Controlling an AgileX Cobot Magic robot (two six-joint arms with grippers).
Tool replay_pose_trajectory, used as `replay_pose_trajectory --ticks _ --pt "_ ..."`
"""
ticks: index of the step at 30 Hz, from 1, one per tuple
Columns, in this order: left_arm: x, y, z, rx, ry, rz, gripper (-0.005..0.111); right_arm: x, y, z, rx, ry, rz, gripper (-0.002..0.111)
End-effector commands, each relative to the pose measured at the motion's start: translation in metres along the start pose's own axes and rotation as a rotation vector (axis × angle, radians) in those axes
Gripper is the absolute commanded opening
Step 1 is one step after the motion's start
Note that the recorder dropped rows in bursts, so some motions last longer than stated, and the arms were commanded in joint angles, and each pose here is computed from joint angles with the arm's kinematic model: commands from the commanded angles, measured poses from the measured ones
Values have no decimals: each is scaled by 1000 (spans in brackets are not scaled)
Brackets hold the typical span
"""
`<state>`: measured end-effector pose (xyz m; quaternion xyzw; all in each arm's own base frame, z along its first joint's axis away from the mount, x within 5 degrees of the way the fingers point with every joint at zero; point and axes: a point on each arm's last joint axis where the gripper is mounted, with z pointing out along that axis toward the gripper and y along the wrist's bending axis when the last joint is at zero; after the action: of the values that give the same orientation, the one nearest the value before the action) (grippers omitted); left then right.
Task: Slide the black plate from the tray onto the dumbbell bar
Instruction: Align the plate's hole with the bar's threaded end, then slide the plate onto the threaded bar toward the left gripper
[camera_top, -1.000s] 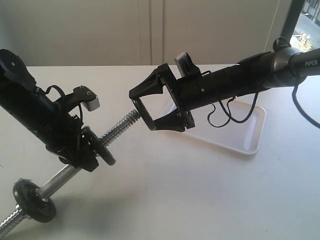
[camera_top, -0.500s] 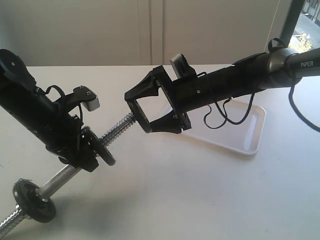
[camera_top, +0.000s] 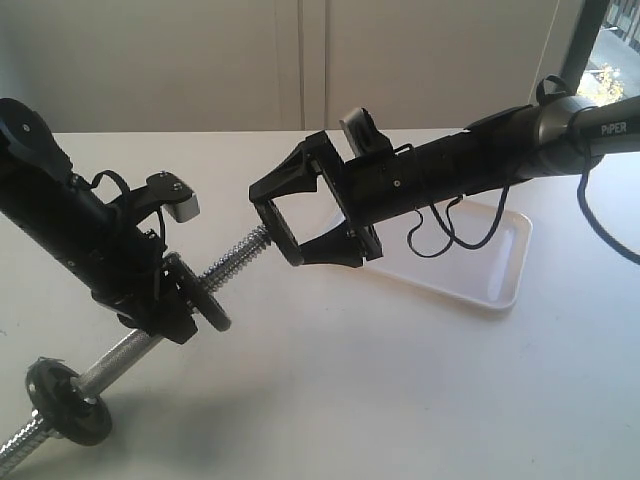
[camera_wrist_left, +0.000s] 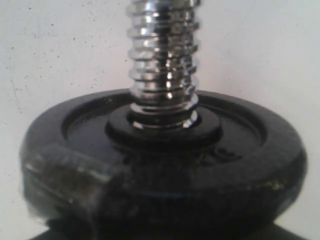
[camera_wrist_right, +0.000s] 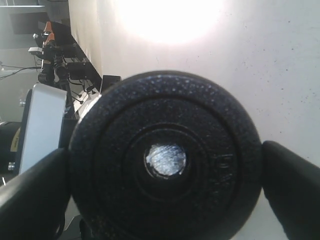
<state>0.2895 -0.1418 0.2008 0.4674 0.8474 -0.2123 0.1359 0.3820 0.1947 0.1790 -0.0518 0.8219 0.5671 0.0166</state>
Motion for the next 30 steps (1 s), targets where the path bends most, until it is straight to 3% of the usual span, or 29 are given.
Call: replay_pose_trajectory --ticks 1,30 --pt "-12 -13 -16 53 -84 -27 0 2 13 -3 -61 16 -20 0" --pt "-12 -13 -16 53 -84 -27 0 11 19 14 -52 71 -43 0"
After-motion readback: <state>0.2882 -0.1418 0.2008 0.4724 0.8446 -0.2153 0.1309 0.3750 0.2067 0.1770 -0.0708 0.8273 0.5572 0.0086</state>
